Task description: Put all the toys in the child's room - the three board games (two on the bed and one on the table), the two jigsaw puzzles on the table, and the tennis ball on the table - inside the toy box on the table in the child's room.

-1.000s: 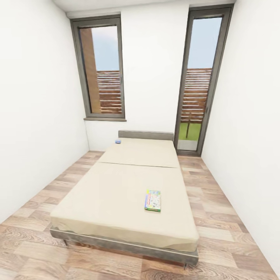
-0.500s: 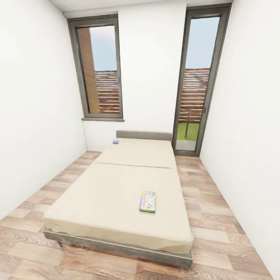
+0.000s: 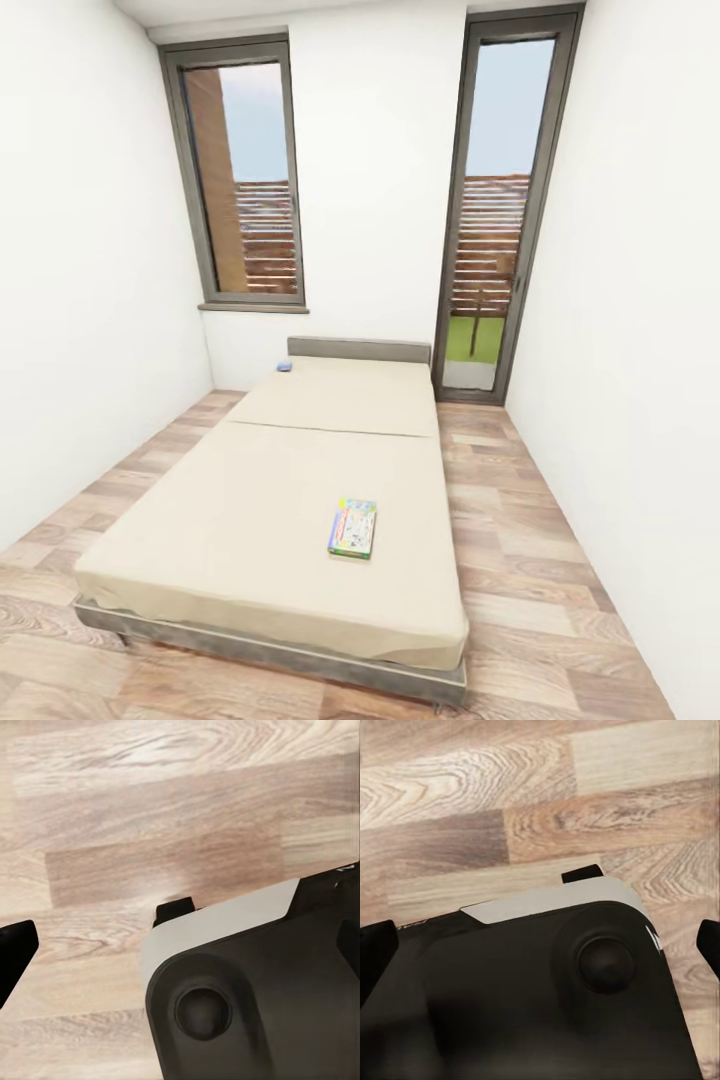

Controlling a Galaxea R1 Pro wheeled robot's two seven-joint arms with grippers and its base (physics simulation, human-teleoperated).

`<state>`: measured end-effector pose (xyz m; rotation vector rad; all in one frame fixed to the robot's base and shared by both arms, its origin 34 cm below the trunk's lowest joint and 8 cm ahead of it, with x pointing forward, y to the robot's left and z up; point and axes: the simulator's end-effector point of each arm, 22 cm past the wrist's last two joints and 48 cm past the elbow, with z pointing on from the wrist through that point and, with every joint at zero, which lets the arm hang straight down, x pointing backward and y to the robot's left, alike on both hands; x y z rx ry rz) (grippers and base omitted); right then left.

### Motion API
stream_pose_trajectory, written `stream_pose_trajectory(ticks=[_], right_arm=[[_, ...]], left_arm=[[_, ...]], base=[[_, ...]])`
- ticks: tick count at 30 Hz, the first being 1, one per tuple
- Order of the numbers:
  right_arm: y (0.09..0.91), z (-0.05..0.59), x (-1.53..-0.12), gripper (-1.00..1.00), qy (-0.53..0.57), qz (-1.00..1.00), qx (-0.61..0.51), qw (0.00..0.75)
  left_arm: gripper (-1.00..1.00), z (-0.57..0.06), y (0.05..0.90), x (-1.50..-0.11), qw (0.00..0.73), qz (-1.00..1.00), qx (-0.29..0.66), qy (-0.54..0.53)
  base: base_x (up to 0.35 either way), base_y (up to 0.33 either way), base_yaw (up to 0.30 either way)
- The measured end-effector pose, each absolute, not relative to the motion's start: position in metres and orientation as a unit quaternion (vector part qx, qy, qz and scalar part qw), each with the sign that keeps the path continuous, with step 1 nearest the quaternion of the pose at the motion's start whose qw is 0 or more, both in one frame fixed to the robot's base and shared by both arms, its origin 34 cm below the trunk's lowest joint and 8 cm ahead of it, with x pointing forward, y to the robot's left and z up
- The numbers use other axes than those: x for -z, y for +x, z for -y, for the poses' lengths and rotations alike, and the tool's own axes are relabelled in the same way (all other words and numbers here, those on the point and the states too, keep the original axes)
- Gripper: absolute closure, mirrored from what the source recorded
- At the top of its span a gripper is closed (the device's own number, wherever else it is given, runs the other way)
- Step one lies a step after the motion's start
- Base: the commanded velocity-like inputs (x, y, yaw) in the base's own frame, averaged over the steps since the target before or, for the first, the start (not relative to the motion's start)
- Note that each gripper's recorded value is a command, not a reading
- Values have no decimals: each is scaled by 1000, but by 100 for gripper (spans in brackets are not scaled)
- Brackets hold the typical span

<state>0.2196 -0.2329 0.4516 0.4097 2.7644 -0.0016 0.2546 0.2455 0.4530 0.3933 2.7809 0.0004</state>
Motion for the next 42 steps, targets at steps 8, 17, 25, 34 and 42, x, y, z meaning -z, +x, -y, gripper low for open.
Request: stream_pose_trajectory(ticks=[8, 17, 25, 34, 42], right_arm=[[219, 233, -452, -100, 145, -974, 1, 173], [220, 233, -452, -100, 147, -974, 1, 173], [220, 233, -452, -100, 147, -974, 1, 173], [219, 233, -452, -100, 148, -974, 1, 173], [219, 233, -452, -100, 150, -974, 1, 172]], left_arm=[[-100, -245, 255, -453, 166, -976, 0, 139], [-100, -246, 255, -453, 166, -976, 0, 139], [-100, -246, 255, -453, 166, -976, 0, 139], [-100, -246, 255, -453, 166, -976, 0, 139], [-100, -246, 255, -453, 166, -976, 0, 139]], base=[[15, -140, 0], [2, -168, 0], [0, -158, 0], [0, -55, 0], [0, -25, 0]])
